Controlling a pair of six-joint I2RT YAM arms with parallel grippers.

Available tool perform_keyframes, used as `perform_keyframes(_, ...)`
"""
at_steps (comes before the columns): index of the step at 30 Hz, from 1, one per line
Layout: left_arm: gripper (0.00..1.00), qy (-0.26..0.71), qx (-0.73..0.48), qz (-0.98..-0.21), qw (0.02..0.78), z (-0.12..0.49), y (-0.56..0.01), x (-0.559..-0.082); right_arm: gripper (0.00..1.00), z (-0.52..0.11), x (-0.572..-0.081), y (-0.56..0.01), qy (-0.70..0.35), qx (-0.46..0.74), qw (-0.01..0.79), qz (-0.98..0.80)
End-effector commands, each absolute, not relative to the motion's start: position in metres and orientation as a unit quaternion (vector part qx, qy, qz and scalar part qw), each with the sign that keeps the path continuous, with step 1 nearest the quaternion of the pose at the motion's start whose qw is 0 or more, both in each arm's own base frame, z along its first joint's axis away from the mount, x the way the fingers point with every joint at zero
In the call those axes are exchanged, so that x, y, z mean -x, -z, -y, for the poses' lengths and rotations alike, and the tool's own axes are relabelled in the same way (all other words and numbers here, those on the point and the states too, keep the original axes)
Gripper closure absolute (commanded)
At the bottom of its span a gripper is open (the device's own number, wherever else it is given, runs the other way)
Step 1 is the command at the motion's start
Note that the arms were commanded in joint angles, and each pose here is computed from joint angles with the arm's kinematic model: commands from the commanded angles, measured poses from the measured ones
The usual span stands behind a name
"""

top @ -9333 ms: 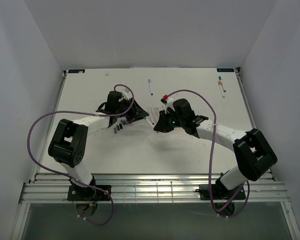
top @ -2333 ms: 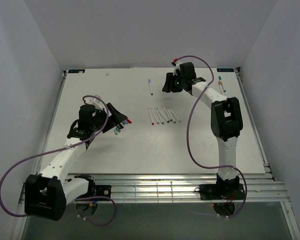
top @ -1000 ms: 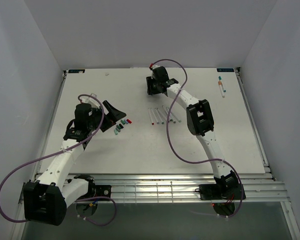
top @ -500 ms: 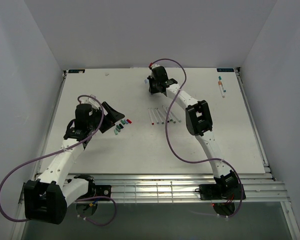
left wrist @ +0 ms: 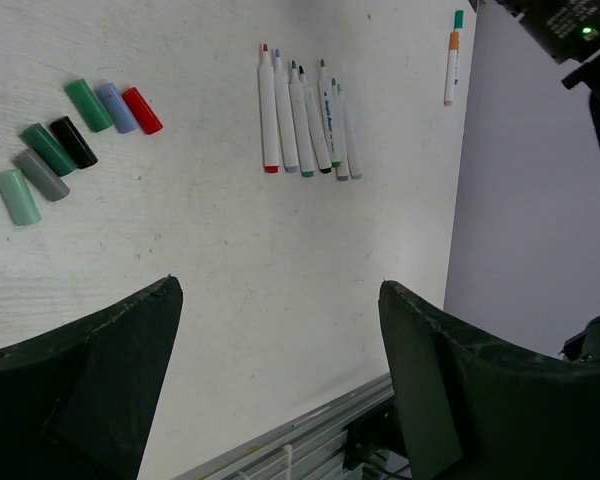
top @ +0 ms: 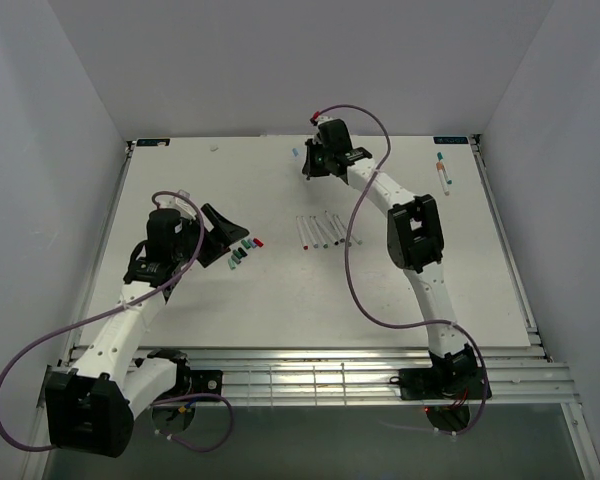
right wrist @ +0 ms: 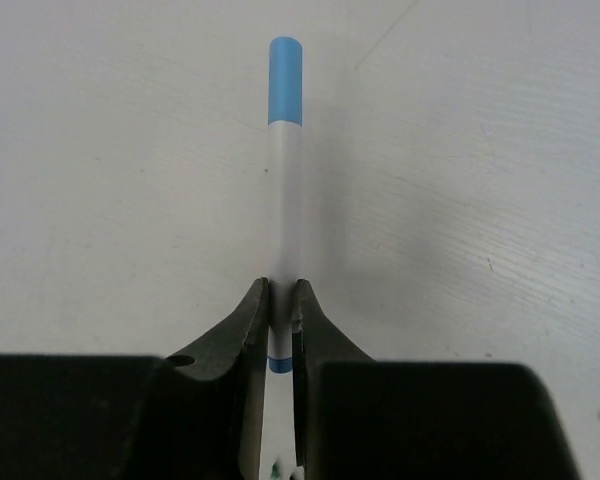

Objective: Open the pen caps

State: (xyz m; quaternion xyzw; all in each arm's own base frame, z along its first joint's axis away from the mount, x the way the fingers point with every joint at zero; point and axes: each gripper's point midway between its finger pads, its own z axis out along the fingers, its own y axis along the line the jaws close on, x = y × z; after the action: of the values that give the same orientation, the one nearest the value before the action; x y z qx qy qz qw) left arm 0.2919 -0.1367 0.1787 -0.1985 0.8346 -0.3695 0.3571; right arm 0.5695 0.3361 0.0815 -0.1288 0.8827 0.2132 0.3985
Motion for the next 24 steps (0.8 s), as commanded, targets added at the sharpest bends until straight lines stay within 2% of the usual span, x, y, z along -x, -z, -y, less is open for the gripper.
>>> perform_keyframes(1, 0.11, 0.4, 0.181, -0.821, 0.366, 0.144, -0.207, -0.293, 0.92, -0.347, -0.551, -0.225, -0.292, 0.139, 0.487, -0.812)
perform_keyframes(3, 0.1, 0.41, 0.174, -0.816, 0.368, 0.148, -0.214, -0.298, 0.92, -0.345, -0.527, -0.25, -0.314, 0.151, 0.484, -0.803)
perform_keyframes(4, 0.1, 0.419, 0.165, -0.812, 0.37, 0.151, -0.218, -0.299, 0.92, -0.345, -0.512, -0.227, -0.313, 0.155, 0.46, -0.816)
perform_keyframes(6, 0.1, 0.427, 0.156, -0.808, 0.374, 0.154, -0.225, -0.304, 0.92, -0.341, -0.485, -0.245, -0.324, 0.164, 0.465, -0.808)
perform_keyframes(7, 0.09, 0.432, 0.15, -0.807, 0.374, 0.156, -0.227, -0.307, 0.92, -0.339, -0.464, -0.212, -0.318, 0.167, 0.433, -0.827)
perform_keyframes(8, 0.09, 0.436, 0.147, -0.805, 0.375, 0.158, -0.231, -0.309, 0.92, -0.337, -0.451, -0.231, -0.328, 0.167, 0.45, -0.813)
perform_keyframes(13, 0.12, 0.479, 0.13, -0.785, 0.372, 0.17, -0.238, -0.317, 0.92, -0.335, -0.386, -0.216, -0.345, 0.19, 0.432, -0.811)
perform_keyframes(18, 0.2, 0.5, 0.125, -0.781, 0.353, 0.179, -0.222, -0.316, 0.92, -0.326, -0.33, -0.2, -0.353, 0.207, 0.417, -0.812)
perform_keyframes(24, 0.21, 0.498, 0.126, -0.796, 0.319, 0.198, -0.191, -0.314, 0.92, -0.323, -0.286, -0.181, -0.369, 0.214, 0.391, -0.816)
